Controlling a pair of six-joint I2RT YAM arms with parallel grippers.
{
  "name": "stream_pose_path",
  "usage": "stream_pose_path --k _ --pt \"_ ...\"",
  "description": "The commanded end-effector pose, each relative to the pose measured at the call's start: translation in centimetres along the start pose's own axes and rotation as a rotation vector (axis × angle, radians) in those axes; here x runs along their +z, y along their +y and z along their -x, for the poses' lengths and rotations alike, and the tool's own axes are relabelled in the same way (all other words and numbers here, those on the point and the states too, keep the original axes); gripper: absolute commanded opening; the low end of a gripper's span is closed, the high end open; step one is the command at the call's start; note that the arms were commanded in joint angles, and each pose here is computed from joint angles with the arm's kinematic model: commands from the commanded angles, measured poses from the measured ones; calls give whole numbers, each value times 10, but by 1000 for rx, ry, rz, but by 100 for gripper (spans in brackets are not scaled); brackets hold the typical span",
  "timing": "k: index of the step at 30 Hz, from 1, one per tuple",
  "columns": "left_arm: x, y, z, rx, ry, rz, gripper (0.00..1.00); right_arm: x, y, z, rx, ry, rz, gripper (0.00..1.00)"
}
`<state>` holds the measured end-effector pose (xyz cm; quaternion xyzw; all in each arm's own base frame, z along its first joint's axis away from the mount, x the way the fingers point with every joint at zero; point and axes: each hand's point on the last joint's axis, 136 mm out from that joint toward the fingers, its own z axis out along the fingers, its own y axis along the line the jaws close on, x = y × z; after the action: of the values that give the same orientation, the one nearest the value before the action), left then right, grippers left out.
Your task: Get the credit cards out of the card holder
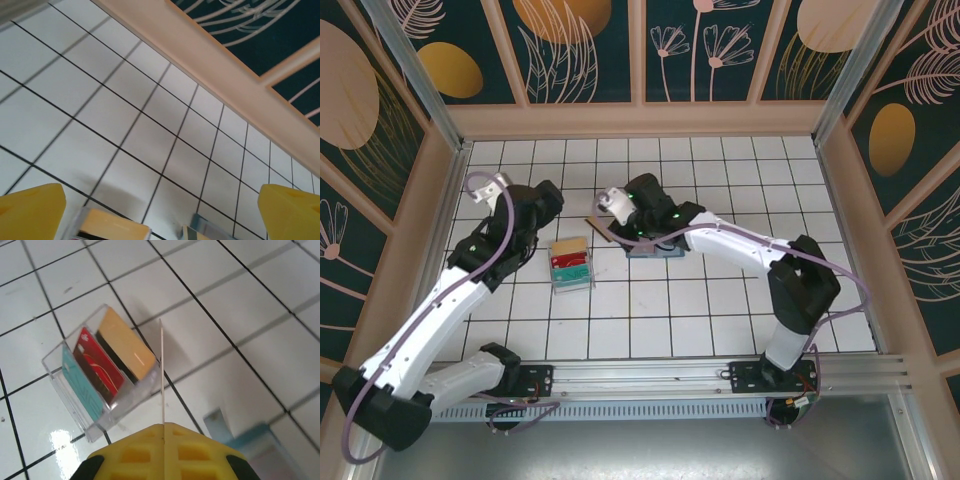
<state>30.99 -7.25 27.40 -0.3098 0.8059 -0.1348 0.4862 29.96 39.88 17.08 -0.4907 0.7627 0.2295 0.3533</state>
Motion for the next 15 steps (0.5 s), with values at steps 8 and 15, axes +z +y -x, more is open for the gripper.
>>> stream_pose_path --k 8,15 --pt "-27 49 15 -19 -103 112 99 47 21 31 -383 23 -6 0" --pt "-31 57 13 -25 -108 122 99 59 35 25 -440 58 47 0"
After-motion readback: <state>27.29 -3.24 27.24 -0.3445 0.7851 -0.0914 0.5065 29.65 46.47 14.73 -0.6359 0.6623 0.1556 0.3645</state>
